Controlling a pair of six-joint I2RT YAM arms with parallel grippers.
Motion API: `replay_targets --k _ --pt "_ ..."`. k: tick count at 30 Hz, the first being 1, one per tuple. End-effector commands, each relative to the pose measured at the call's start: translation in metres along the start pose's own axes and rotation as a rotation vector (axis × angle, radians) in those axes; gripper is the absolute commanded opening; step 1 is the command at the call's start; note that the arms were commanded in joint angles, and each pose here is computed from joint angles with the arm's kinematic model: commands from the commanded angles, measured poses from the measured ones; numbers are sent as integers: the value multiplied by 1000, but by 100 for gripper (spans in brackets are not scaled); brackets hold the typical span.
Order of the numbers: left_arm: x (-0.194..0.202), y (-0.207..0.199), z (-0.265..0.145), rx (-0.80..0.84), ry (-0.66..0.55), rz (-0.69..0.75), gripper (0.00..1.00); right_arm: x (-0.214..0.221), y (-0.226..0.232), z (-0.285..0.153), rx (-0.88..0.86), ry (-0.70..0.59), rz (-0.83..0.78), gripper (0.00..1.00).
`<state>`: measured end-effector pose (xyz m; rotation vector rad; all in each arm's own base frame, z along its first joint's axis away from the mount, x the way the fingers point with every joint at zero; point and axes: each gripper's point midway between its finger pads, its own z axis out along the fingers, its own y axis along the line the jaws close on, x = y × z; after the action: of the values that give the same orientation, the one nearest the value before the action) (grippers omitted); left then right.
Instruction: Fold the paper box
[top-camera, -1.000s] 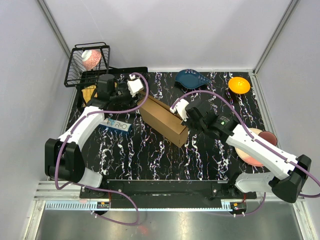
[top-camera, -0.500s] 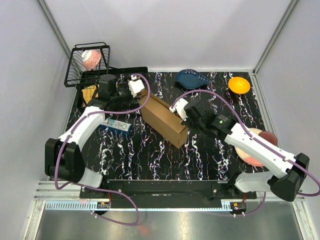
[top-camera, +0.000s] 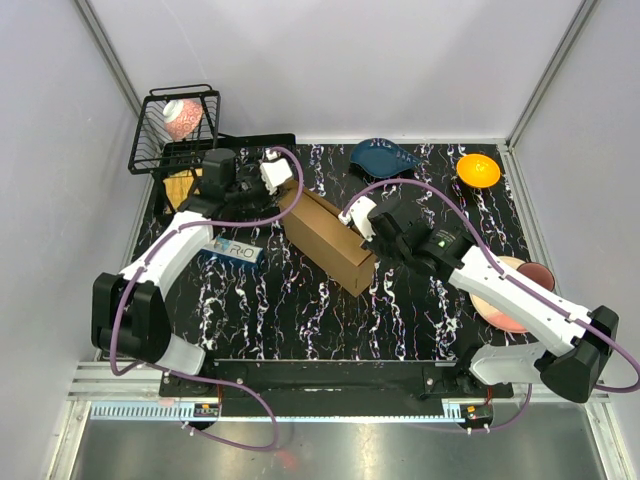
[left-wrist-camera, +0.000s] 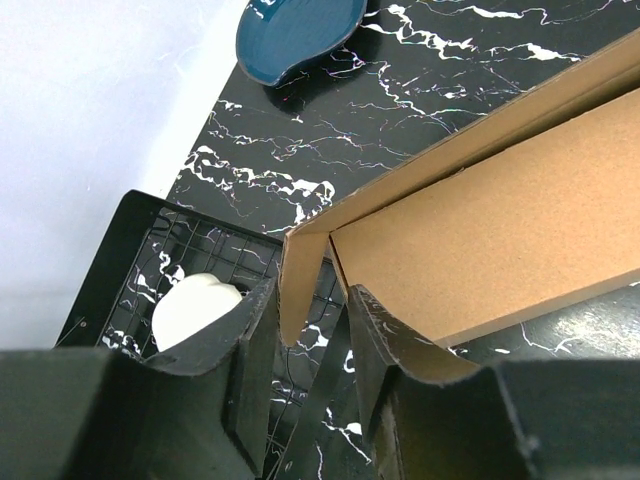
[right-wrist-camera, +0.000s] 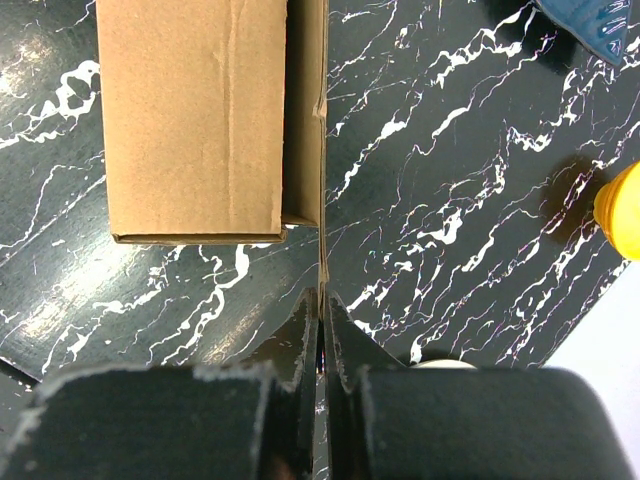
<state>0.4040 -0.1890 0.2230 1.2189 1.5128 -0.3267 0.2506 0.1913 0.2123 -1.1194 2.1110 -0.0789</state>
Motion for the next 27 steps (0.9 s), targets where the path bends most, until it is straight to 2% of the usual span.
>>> replay_targets --k 1,4,7,8,10,20,27 --pt "-19 10 9 -5 -52 24 38 -23 -2 -1 -6 -71 26 0" --pt "-19 10 13 8 -58 9 37 -23 -2 -1 -6 -73 26 0" --pt "-24 2 16 36 -74 3 20 -23 -4 0 3 -70 29 0" --pt "-24 1 16 33 -69 7 10 -23 -4 1 6 -67 29 0" --pt "-25 -5 14 29 -62 13 1 -24 -3 2 6 -70 33 0" --pt "-35 -36 -9 -9 -50 -13 0 -42 -3 7 7 -98 102 0" --pt "-35 -52 -17 -37 0 -183 0 -61 -8 -3 9 -141 203 0"
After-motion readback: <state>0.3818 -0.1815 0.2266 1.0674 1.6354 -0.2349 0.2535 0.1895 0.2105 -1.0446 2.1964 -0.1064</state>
